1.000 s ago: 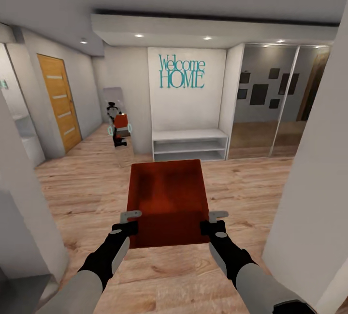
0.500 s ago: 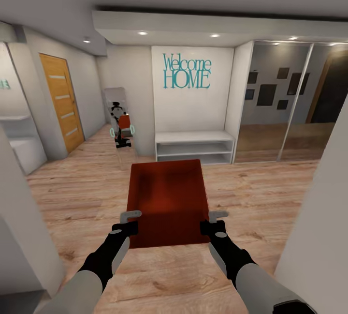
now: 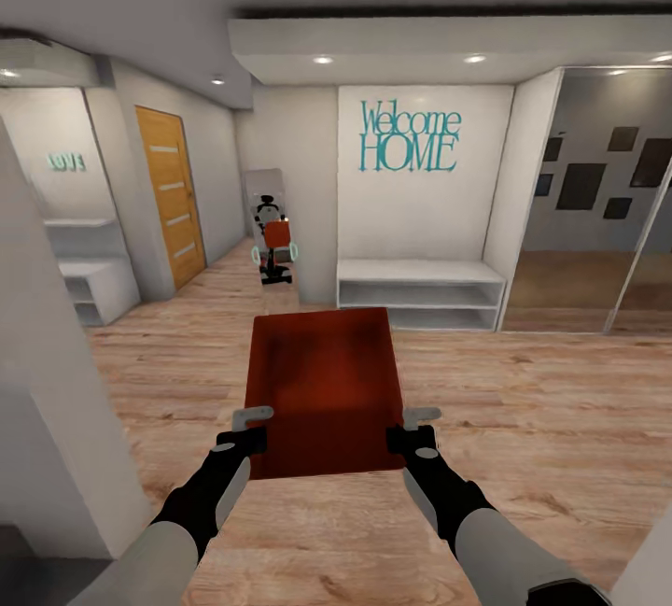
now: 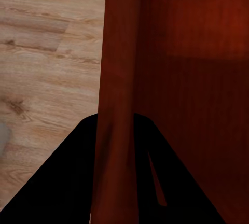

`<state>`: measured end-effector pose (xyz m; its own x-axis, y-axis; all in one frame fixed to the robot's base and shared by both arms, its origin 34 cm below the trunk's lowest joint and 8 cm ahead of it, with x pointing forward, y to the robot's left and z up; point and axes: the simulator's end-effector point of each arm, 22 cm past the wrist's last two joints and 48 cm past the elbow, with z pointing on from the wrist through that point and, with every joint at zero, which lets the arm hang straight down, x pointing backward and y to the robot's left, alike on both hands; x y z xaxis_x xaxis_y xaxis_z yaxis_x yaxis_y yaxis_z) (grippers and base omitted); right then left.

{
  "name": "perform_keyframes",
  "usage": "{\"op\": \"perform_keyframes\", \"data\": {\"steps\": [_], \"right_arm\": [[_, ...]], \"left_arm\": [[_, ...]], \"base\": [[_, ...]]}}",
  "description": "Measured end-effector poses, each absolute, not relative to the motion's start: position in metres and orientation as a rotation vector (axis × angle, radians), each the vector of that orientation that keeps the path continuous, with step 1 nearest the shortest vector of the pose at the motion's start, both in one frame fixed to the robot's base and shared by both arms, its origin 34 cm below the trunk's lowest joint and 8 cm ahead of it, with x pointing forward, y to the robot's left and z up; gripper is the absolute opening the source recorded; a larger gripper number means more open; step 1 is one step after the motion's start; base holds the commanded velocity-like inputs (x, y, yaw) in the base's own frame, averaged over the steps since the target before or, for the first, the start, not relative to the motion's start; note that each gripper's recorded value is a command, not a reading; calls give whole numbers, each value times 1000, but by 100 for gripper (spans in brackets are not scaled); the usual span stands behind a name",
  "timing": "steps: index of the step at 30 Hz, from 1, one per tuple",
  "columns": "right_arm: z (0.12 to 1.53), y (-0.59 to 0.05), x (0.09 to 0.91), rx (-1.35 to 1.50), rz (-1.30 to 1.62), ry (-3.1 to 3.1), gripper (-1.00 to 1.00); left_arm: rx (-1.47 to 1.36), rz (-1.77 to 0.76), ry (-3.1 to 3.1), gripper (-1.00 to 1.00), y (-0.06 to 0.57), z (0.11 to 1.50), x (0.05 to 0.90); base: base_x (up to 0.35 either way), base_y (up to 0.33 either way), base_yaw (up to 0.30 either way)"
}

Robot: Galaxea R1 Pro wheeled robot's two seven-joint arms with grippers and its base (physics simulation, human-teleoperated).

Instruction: Move the two storage containers from the living room to the garage. In the garage, place one container on the floor and stack the other container on top of it (either order is fine).

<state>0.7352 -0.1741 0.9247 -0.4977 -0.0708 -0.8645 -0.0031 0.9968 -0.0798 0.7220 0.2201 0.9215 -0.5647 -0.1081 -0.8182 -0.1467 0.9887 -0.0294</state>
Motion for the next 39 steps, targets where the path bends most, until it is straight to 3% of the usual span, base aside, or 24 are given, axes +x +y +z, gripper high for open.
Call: {"op": "perform_keyframes", "data": {"steps": [19, 39], "right_arm": [[924, -174, 735, -52, -82, 2091, -100], [924, -174, 735, -53, -83, 2091, -100]], "left_arm": [[-176, 52, 2176, -100, 220, 921, 722], [-176, 50, 2177, -100, 220, 921, 722]], "base": [[322, 0, 275], [322, 0, 13]]}}
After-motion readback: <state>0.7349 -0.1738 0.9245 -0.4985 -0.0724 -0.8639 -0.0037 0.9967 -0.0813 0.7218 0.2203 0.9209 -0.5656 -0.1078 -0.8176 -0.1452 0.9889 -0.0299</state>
